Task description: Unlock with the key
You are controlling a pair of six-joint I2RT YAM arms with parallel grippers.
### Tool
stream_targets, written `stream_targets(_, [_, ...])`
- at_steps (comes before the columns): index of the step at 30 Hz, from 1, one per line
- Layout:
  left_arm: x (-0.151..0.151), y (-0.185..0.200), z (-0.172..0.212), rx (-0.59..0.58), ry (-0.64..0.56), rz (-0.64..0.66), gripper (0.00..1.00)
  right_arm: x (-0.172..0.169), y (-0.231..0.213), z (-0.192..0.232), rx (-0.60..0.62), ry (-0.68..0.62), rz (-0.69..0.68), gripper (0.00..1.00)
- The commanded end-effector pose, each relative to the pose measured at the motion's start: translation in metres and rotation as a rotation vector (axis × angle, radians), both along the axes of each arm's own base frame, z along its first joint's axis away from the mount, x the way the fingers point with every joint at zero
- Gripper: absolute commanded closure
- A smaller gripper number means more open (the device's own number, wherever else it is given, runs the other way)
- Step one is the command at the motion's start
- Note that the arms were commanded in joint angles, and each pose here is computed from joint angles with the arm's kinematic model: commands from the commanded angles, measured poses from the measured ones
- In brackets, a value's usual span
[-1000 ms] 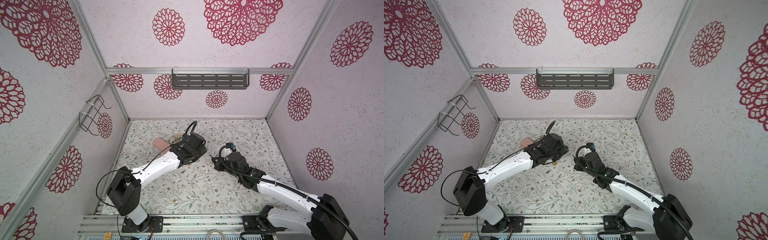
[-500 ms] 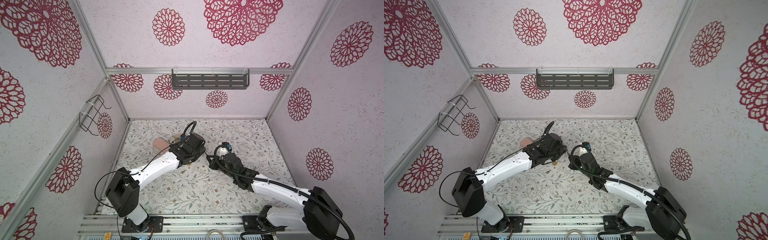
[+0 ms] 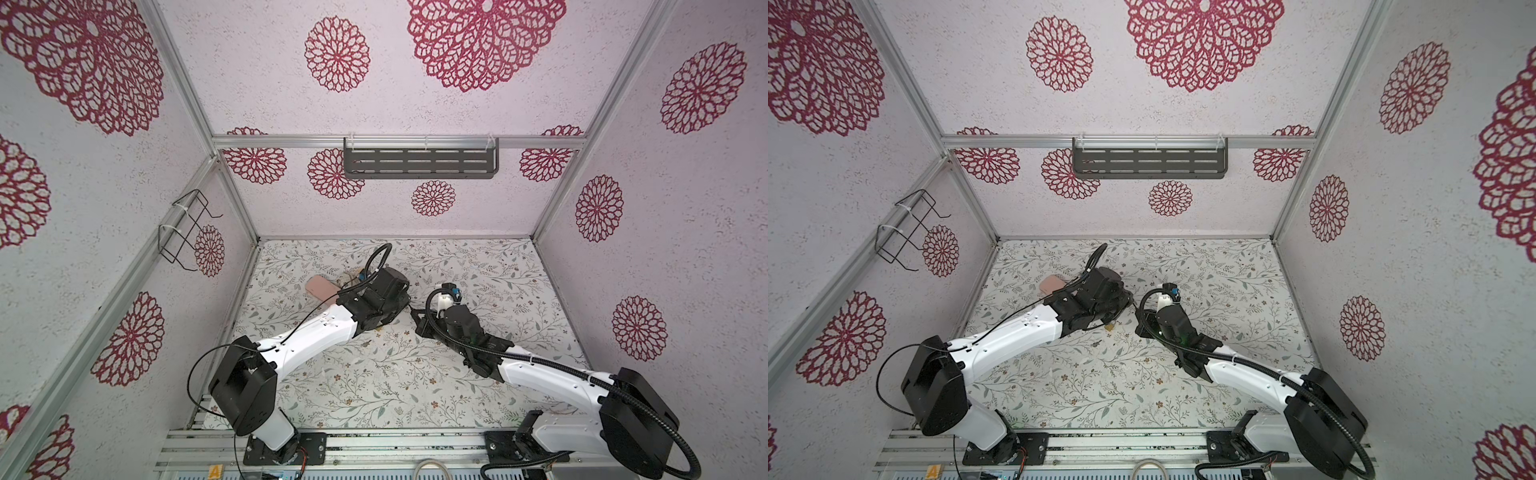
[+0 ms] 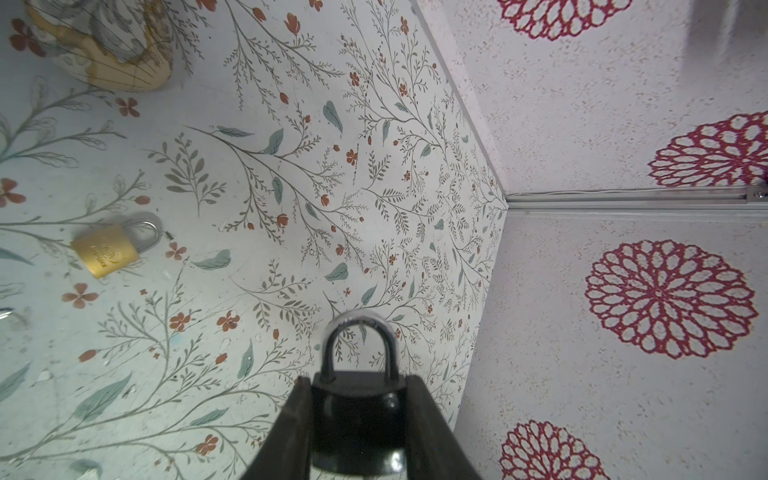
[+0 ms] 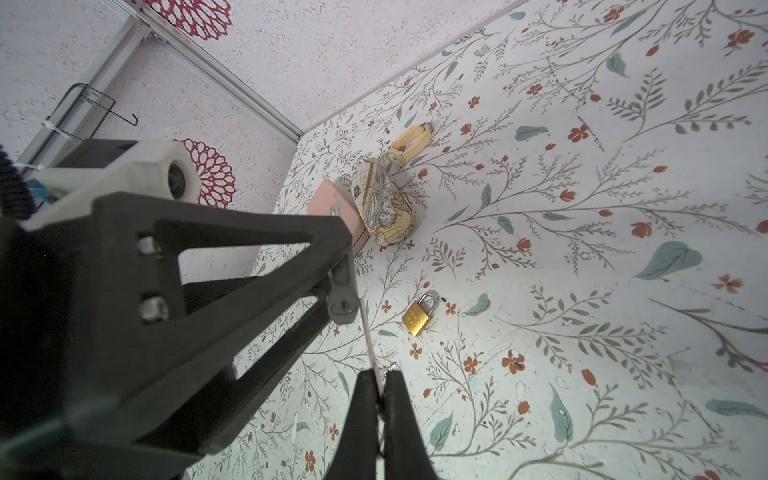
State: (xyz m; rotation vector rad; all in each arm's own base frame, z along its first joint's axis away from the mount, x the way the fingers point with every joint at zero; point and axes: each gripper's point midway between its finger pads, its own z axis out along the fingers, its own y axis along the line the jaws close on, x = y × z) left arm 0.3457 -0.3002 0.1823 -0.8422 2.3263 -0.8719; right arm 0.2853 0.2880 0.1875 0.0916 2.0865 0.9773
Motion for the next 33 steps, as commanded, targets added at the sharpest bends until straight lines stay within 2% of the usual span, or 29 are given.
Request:
stream_targets(1, [0.001, 0.001, 0.016, -0.029, -0.042, 0.017, 1.00, 0.007, 0.009, 0.034, 0.072, -0.065, -0.006, 1.00])
stream_targets(14, [0.005, 0.010, 0.017, -0.002, -0.067, 0.054, 1.00, 0.003, 0.011, 0.020, 0.040, -0.031, 0.005, 1.00])
stream_targets(33, [0.003, 0.011, 0.012, 0.008, -0.058, 0.053, 1.00, 0.004, 0.015, 0.037, 0.084, -0.072, 0.007, 1.00])
